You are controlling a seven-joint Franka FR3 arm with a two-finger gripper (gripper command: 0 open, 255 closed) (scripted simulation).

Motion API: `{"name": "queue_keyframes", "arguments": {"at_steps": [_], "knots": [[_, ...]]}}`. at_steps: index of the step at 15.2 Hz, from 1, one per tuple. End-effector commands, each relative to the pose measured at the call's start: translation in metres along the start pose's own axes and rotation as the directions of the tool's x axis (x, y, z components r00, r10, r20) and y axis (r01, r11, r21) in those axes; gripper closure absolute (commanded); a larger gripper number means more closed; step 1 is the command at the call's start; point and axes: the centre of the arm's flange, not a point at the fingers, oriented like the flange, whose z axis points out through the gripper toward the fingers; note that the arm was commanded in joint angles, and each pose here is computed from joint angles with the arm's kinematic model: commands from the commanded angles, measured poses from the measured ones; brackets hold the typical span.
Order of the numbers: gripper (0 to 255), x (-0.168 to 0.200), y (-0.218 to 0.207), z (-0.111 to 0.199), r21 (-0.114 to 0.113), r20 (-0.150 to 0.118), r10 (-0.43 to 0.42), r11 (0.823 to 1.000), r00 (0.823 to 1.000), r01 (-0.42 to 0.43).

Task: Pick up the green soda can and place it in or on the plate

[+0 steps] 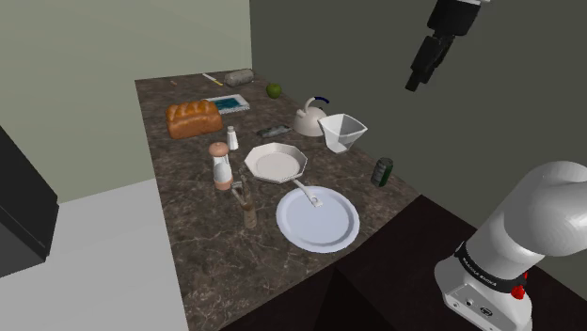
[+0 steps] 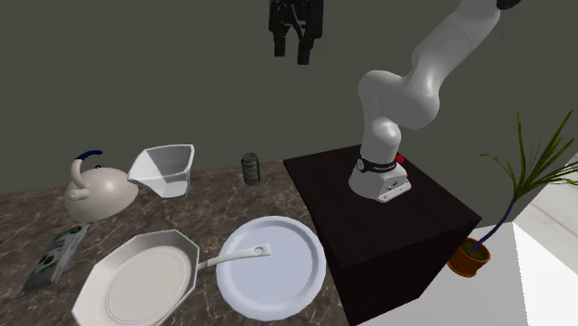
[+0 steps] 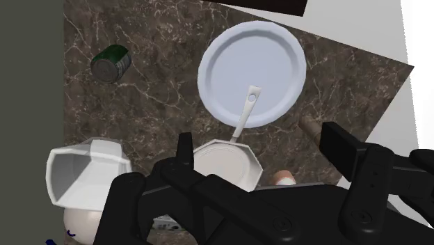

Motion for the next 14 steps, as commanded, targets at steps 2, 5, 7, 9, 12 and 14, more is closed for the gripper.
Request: {"name": "queue_keyframes", "arguments": {"at_steps": [2, 5, 7, 9, 12, 14], "knots": [[0, 0.000, 0.006, 0.012, -0.004, 0.000, -0.002, 1.000, 1.000, 0.002], [0, -0.001, 0.023, 0.046, -0.018, 0.001, -0.009, 1.000, 1.000, 0.009], [0, -0.001, 0.035, 0.069, -0.026, 0.001, -0.013, 1.000, 1.000, 0.013], [0, -0.001, 0.048, 0.091, -0.035, 0.001, -0.017, 0.999, 1.000, 0.017], [0, -0.001, 0.066, 0.125, -0.048, 0.002, -0.023, 0.999, 1.000, 0.023], [0, -0.001, 0.079, 0.148, -0.057, 0.003, -0.028, 0.998, 1.000, 0.028]]}}
